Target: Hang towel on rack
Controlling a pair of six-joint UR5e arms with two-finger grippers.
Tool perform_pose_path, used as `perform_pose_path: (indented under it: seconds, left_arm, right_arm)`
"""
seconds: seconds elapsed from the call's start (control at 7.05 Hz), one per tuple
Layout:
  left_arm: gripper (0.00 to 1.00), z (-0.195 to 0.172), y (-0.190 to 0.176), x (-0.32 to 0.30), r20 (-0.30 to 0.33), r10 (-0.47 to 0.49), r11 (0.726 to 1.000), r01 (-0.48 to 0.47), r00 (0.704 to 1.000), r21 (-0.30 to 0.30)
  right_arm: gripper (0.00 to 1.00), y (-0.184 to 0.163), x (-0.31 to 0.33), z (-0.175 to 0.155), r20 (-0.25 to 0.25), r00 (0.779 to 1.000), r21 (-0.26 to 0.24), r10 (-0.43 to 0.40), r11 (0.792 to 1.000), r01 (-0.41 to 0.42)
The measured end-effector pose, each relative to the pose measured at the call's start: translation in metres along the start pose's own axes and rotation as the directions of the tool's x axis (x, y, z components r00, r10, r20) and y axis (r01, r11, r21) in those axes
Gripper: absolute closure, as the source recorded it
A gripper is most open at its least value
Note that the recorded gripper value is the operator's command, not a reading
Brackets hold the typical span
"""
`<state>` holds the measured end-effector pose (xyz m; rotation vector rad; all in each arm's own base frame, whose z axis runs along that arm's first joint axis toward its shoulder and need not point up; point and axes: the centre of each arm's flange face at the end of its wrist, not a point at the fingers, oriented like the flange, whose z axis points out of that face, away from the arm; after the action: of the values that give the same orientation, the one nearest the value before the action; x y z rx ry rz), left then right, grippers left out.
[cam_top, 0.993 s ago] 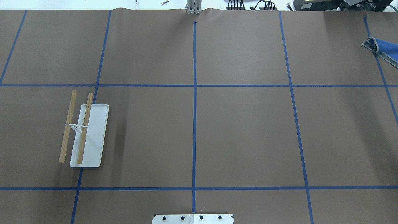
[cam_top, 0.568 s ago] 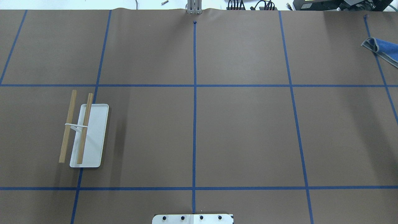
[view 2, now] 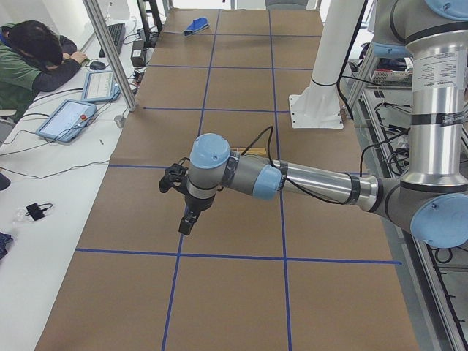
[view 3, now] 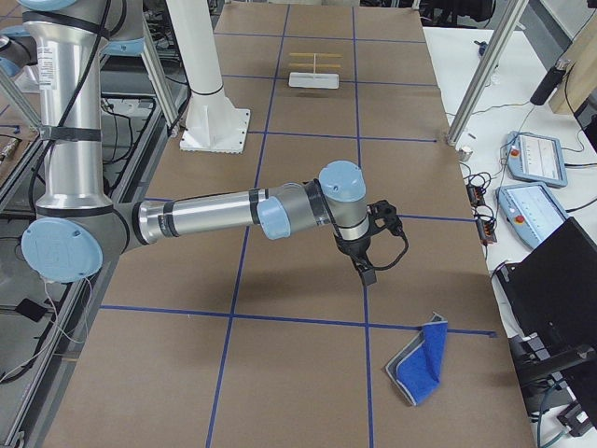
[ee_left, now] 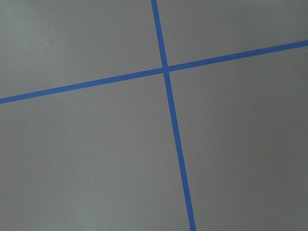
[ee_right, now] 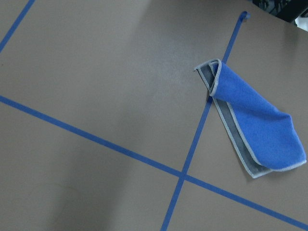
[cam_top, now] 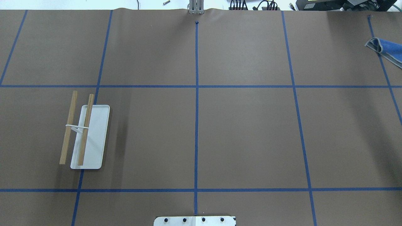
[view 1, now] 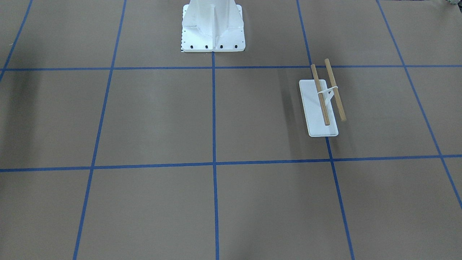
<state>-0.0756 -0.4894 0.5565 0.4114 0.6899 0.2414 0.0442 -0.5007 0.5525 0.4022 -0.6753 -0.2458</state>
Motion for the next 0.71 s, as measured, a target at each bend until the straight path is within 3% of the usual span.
perform_pose_path:
  seconds: [0.14,0.43,0.71]
  left_arm:
    - [0.01,0.005,-0.01,-0.006,0.005,0.023,0.999,-0.023,1.0,0.041]
    - [0.01,0.012,-0.012,-0.012,0.01,0.048,0.995,-0.048,0.999,0.083]
    - [0.01,0.013,-0.011,-0.012,0.012,0.059,0.993,-0.059,0.998,0.098]
  right_arm:
    - [0.0,0.0,0.002,0.004,0.008,0.999,0.024,0.035,0.999,-0.035]
    - [0.0,0.006,0.018,0.028,0.009,1.0,0.047,-0.025,0.999,0.025]
    - [0.0,-0.035,0.039,0.08,-0.016,0.999,0.026,-0.047,0.999,0.047]
